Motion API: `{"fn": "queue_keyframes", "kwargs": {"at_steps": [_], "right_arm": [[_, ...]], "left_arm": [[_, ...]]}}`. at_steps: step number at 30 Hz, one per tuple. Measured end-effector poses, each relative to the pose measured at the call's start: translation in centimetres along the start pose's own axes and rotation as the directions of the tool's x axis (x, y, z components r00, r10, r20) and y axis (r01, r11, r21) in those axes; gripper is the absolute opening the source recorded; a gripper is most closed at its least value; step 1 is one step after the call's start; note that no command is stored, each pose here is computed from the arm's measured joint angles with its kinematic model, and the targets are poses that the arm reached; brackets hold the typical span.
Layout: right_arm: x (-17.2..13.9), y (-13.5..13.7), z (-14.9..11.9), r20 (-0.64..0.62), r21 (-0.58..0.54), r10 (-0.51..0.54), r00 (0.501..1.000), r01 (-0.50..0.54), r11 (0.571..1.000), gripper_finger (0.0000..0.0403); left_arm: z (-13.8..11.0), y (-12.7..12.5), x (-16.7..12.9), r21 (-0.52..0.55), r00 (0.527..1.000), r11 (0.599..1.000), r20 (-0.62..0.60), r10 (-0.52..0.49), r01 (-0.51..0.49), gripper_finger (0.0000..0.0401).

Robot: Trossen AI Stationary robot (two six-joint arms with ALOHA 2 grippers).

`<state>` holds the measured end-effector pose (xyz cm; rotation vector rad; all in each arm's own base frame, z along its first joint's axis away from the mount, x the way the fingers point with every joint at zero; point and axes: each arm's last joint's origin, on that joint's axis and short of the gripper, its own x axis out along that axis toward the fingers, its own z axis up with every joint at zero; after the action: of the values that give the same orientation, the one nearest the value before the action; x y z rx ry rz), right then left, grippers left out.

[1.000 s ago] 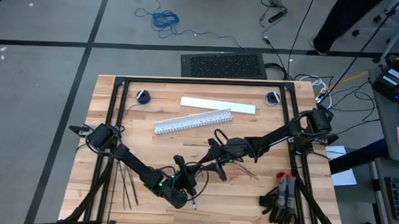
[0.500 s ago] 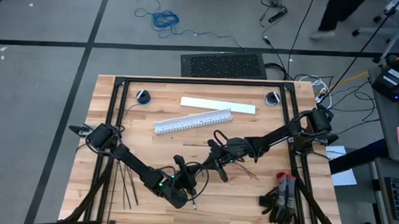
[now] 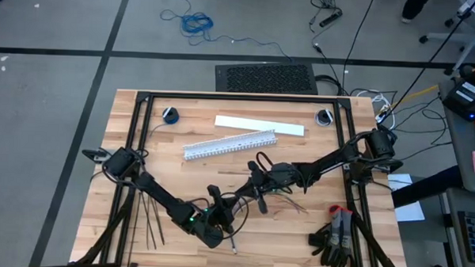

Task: Ziptie cables
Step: Wrap the colored loose cables with the black zip tie

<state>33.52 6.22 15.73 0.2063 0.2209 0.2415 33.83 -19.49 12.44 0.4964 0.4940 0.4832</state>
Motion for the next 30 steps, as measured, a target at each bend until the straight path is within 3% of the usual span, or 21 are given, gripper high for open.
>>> {"fn": "queue_keyframes", "kwargs": {"at_steps": [8, 17, 24, 30], "right_arm": [[-0.1, -0.5, 0.5, 0.056, -0.025, -0.049, 0.997, 0.05, 0.998, 0.0], [-0.1, -0.6, 0.6, 0.055, -0.035, -0.065, 0.996, 0.067, 0.997, 0.0], [0.0, 0.1, 0.3, 0.033, -0.051, -0.051, 0.998, 0.053, 0.997, 0.0], [0.0, 0.1, 0.1, 0.02, -0.062, -0.053, 0.998, 0.054, 0.997, 0.0]], "left_arm": [[-1.5, -1.3, 0.6, 0.044, 0.999, 0.998, -0.029, -0.033, 0.034, 0.0], [-1.2, -1.6, 0.4, 0.036, 0.998, 0.998, -0.021, -0.057, 0.058, 0.0], [-0.2, -1.6, 0.4, -0.071, 0.998, 0.995, -0.007, -0.069, 0.068, 0.0007], [-0.3, -1.6, 0.3, -0.163, 0.997, 0.984, -0.019, -0.079, 0.075, 0.0064]]}}
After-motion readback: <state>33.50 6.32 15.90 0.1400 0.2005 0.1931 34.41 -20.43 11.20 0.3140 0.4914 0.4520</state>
